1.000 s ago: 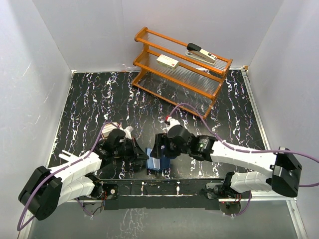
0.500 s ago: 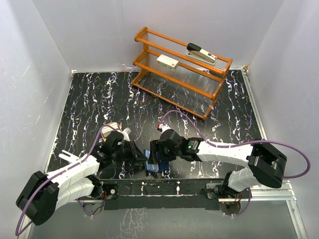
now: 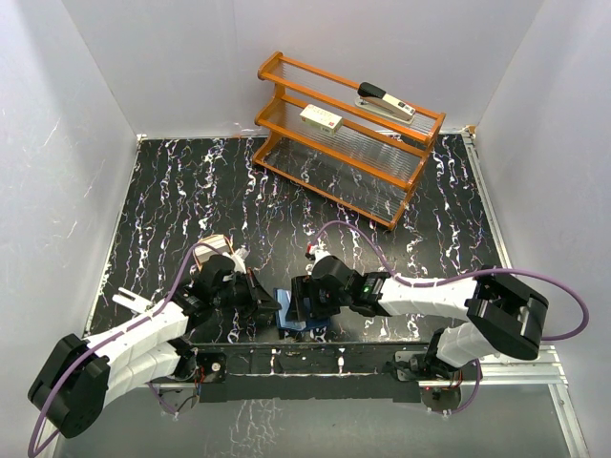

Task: Put the credit cards into the card holder
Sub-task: Open the card holder at the center of the board, then move the storage box to the center of the board.

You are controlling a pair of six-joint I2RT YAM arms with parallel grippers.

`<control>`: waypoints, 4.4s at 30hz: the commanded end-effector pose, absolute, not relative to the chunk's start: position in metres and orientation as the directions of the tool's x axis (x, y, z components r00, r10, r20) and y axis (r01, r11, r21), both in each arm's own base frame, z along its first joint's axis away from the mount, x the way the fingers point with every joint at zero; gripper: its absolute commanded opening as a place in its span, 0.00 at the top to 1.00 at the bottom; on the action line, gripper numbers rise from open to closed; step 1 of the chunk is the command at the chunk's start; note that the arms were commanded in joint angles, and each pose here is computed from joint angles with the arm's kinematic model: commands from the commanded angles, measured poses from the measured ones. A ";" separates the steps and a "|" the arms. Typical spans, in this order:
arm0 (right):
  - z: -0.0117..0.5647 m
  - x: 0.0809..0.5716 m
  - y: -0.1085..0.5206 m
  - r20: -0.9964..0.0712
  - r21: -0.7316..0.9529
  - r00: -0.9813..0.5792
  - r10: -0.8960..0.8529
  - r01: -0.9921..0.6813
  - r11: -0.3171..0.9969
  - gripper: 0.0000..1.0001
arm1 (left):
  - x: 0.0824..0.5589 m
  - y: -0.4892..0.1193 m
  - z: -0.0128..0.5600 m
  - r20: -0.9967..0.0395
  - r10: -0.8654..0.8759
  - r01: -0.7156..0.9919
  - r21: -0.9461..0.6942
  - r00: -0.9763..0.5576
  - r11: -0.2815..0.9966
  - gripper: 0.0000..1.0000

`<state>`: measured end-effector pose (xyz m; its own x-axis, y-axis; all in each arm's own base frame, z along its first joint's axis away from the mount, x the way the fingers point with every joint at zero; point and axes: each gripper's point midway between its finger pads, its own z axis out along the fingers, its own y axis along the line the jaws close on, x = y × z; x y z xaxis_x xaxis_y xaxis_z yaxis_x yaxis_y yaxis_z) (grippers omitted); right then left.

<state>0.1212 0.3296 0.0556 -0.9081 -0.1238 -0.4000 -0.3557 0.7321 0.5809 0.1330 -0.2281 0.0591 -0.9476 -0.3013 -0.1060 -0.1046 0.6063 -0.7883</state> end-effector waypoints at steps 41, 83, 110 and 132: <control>0.089 0.159 0.255 -0.495 0.264 -0.869 0.013 -0.137 0.955 0.34 | 0.129 -0.233 0.067 -0.095 -0.283 -0.089 -0.813 -0.954 0.575 1.00; 0.061 0.144 0.341 -0.492 0.369 -0.870 -0.031 -0.241 0.898 0.37 | 0.188 -0.076 0.120 -0.504 -0.618 -0.542 -0.310 -0.603 0.781 0.28; 0.045 0.133 0.345 -0.510 0.295 -0.852 -0.115 -0.299 0.908 0.36 | 0.221 -0.028 0.044 -0.414 -0.622 -0.613 -0.172 -0.665 0.771 0.59; 0.035 0.126 0.342 -0.504 0.280 -0.857 -0.109 -0.282 0.918 0.36 | 0.254 -0.068 0.038 -0.373 -0.438 -0.346 -0.289 -0.818 0.893 0.87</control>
